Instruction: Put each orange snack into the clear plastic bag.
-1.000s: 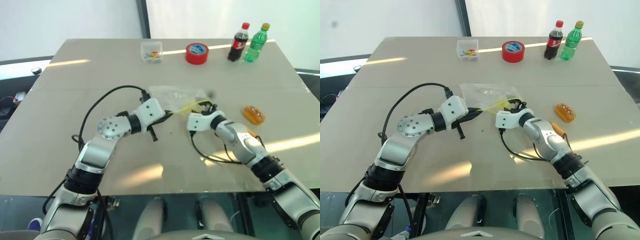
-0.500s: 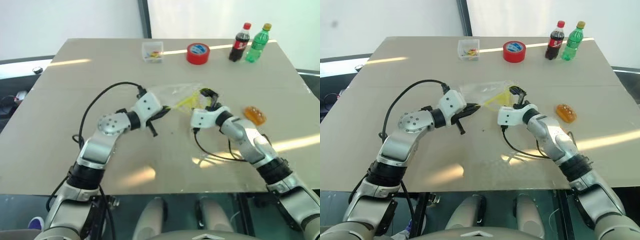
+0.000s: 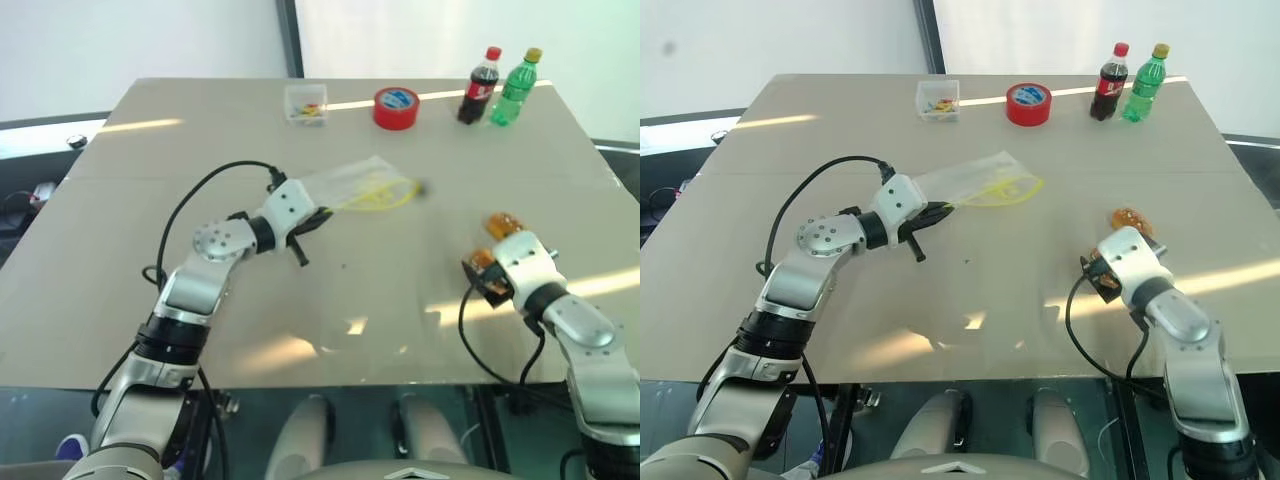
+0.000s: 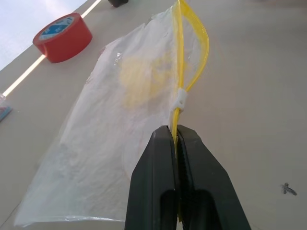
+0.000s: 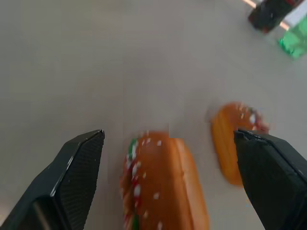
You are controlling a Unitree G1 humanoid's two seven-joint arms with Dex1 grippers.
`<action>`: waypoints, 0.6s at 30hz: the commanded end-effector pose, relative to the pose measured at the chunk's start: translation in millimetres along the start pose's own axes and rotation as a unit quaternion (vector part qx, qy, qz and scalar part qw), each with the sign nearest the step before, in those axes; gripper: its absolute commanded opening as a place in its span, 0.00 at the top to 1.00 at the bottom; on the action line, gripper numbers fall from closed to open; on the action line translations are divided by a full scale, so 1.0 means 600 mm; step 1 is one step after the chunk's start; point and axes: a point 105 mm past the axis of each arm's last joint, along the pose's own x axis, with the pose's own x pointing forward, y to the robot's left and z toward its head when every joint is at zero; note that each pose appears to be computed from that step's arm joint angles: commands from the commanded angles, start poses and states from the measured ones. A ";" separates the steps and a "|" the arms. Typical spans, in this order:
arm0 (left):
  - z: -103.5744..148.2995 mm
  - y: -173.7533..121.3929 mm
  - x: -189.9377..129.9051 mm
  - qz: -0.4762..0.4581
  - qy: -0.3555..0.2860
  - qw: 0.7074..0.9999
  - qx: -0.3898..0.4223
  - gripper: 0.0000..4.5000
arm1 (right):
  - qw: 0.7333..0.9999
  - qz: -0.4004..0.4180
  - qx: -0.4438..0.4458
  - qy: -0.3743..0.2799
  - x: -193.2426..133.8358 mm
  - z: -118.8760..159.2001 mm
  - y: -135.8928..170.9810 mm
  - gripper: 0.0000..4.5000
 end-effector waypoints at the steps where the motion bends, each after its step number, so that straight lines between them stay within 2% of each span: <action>1: 0.021 0.008 -0.001 0.003 -0.021 1.000 0.021 1.00 | 0.999 -0.029 0.029 -0.005 -0.008 0.003 -0.017 0.01; 5: 0.024 0.008 0.001 -0.001 -0.022 0.999 0.026 1.00 | 0.998 -0.033 0.040 0.021 -0.004 -0.027 -0.021 0.01; 10: 0.023 0.009 0.000 -0.001 -0.020 0.999 0.029 1.00 | 0.999 -0.010 0.038 0.031 0.000 -0.045 -0.001 0.01; 14: 0.026 0.007 0.000 -0.003 -0.021 0.999 0.030 1.00 | 0.999 -0.015 0.028 0.032 0.006 -0.052 -0.005 0.01; 17: 0.025 0.008 0.000 -0.002 -0.022 0.999 0.030 1.00 | 0.999 -0.021 0.032 0.024 0.009 -0.049 -0.011 0.20; 18: 0.026 0.008 0.000 -0.002 -0.022 0.999 0.029 1.00 | 0.999 -0.021 0.030 0.022 0.010 -0.049 -0.012 0.29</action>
